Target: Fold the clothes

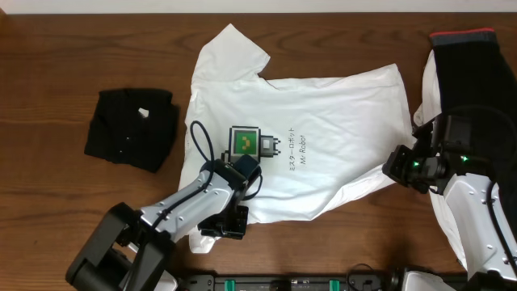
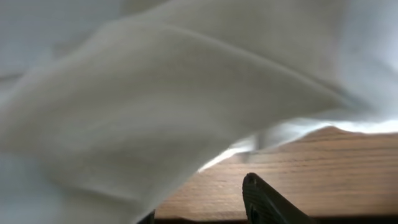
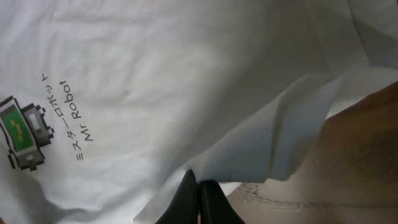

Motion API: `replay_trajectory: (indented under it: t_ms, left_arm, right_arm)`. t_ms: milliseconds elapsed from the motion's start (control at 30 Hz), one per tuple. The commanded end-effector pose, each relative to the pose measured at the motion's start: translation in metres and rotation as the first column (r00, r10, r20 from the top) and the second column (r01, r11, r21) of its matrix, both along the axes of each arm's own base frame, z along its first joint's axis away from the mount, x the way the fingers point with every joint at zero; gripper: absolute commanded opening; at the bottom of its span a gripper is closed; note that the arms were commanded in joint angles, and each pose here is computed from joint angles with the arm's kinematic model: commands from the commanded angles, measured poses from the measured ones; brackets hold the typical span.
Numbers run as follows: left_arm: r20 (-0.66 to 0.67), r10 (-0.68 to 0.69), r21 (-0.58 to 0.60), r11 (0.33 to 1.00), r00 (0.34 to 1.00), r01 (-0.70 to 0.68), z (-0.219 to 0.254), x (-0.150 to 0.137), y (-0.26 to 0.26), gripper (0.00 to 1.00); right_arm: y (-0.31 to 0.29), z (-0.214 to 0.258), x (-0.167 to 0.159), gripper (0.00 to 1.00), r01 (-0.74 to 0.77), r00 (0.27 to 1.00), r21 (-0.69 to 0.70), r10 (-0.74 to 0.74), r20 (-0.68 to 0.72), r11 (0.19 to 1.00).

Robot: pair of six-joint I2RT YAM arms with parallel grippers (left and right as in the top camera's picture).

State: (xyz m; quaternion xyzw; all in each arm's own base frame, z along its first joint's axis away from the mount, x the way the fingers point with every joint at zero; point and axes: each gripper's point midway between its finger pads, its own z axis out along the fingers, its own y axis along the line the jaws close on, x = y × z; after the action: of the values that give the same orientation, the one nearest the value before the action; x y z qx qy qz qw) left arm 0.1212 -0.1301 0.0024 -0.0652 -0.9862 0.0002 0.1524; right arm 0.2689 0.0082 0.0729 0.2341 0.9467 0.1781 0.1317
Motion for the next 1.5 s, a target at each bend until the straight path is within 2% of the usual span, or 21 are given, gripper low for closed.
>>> replay_trajectory:
  t_ms: [0,333,433,633,800,1100,1167,1233,1300,1367,1467]
  left_arm:
    - [-0.027,0.002,-0.087,0.996,1.000,-0.004,0.011,0.001,-0.020,0.47]
    - [0.038,-0.028,-0.078,0.996,0.999,0.030,0.018,0.004,-0.023,0.47]
    - [0.062,-0.021,-0.093,0.995,0.998,0.027,0.011,0.012,-0.029,0.51]
    - [0.108,0.018,-0.011,1.000,0.994,-0.017,0.001,0.029,-0.011,0.52]
    - [0.086,0.060,0.006,0.998,0.994,-0.061,-0.004,0.030,-0.001,0.53]
    - [-0.036,0.054,-0.002,0.999,0.998,-0.054,-0.018,0.011,-0.003,0.51]
    - [-0.046,0.055,0.000,0.998,0.997,-0.055,-0.017,0.008,-0.002,0.40]
    - [-0.053,0.056,0.005,0.998,0.997,-0.055,-0.016,0.007,-0.001,0.25]
    - [-0.060,0.056,0.010,0.998,0.997,-0.055,-0.016,0.005,0.000,0.15]
    - [-0.072,0.058,0.010,0.998,0.996,-0.058,-0.013,0.003,0.000,0.07]
    - [-0.089,0.064,-0.004,0.998,0.994,-0.065,-0.003,0.001,-0.004,0.06]
  right_arm:
    - [-0.003,0.006,0.003,0.01,0.018,1.000,0.003,-0.018,0.014,1.000]
    - [-0.003,0.006,0.003,0.01,0.018,1.000,0.003,-0.018,0.011,1.000]
    - [-0.003,0.006,0.003,0.01,0.018,1.000,0.004,-0.018,0.011,1.000]
    - [-0.002,0.005,0.001,0.01,0.018,1.000,0.005,-0.018,0.005,1.000]
    - [-0.002,0.005,0.000,0.01,0.018,1.000,0.006,-0.018,0.000,1.000]
    - [-0.002,0.005,0.000,0.01,0.018,1.000,0.005,-0.018,0.001,1.000]
    - [-0.002,0.005,0.000,0.01,0.018,1.000,0.005,-0.018,0.000,1.000]
    - [-0.002,0.005,0.000,0.01,0.018,1.000,0.005,-0.018,0.000,1.000]
    - [-0.002,0.005,0.000,0.01,0.018,1.000,0.005,-0.018,0.001,1.000]
    - [-0.002,0.005,0.000,0.01,0.018,1.000,0.005,-0.018,0.001,1.000]
    - [-0.002,0.005,0.000,0.01,0.018,1.000,0.005,-0.018,0.001,1.000]
